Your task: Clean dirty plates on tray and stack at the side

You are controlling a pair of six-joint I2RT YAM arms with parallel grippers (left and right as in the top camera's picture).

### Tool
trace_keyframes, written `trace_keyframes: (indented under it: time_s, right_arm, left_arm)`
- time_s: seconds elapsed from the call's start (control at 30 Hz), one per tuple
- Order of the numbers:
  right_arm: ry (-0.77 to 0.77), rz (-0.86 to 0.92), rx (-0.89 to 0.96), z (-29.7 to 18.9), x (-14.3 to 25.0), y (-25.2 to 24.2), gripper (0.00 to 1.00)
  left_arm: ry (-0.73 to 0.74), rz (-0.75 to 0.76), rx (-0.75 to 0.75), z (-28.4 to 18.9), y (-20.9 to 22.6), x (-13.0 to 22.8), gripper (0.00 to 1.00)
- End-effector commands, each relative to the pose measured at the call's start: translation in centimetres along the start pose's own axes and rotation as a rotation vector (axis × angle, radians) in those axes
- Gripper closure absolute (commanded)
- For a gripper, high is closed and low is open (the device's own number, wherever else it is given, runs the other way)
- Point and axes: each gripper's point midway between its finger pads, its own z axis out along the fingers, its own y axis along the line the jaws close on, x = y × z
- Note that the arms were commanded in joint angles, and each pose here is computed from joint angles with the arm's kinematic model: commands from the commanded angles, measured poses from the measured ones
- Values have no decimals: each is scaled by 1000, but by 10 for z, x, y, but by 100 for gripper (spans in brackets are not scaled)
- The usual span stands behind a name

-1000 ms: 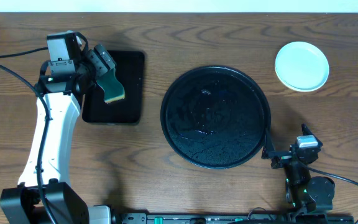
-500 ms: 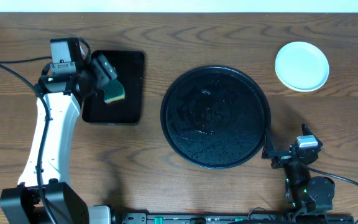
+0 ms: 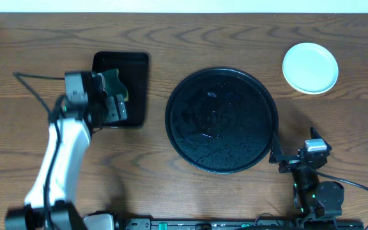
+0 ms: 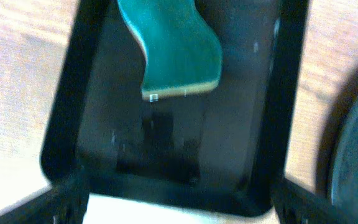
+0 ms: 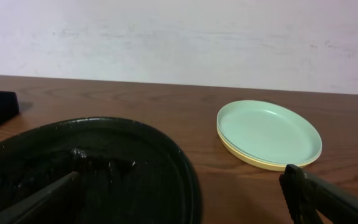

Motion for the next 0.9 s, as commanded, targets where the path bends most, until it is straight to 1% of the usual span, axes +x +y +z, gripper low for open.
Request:
trace_keyframes:
  time_s: [0.0,0.1,0.27,0.67,0.87]
  right_arm:
    - [-1,-19,10,0,0,-2,1]
    - [-1,-18,10,0,0,-2,1]
    - [-1,-18,10,0,0,-2,1]
    - [-1,-18,10,0,0,-2,1]
    - [-1,-18,10,0,0,-2,1]
  left_arm:
    - [-105,64,30,-5,-3,14,7]
    - [-195,77,56,-5,-5,27,7]
    - [-300,90,68,-8,-3,48,7]
    - [-493,145,85,-32,-6,68,7]
    - [-579,257,114,-40,-20,77,7]
